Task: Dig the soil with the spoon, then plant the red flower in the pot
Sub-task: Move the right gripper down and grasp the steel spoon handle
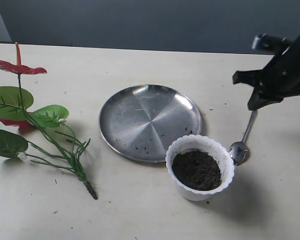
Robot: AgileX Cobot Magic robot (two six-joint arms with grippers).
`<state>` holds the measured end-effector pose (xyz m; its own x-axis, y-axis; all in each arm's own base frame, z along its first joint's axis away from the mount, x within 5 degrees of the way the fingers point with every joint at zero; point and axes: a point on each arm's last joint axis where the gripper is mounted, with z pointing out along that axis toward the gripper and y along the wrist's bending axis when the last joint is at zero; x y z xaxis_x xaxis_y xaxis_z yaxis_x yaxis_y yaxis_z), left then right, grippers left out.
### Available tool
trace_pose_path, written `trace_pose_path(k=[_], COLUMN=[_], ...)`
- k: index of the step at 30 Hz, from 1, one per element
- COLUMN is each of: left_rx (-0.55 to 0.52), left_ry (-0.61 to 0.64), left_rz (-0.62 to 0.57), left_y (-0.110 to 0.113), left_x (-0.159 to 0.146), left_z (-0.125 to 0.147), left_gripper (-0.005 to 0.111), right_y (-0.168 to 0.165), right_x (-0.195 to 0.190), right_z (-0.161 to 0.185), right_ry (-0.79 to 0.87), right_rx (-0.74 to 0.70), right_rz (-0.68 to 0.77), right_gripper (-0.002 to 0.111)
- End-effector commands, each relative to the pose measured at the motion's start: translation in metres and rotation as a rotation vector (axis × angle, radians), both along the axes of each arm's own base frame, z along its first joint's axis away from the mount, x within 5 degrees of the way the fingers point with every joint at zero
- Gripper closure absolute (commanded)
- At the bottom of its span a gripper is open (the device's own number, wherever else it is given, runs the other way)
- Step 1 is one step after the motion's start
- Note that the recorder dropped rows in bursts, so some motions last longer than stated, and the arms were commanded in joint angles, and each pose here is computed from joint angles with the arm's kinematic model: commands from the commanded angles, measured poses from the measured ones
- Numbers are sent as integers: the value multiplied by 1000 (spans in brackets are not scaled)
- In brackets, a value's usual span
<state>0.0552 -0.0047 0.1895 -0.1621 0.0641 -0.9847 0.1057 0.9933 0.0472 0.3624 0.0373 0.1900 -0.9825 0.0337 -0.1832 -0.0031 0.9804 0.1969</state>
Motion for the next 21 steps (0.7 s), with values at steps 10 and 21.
trace_pose_path(k=[10,21], left_rx=[-7,-7], left_ry=[-17,-17], left_rz=[-6,-6], left_y=[0,0], left_x=[0,0], left_z=[2,2], left_gripper=[106,106], right_y=[21,12], right_x=[20,21], right_z=[-28,-63], right_ry=[-109,-9], right_rx=[-177,-252], right_rz=[-195,-277], right_gripper=[75,73])
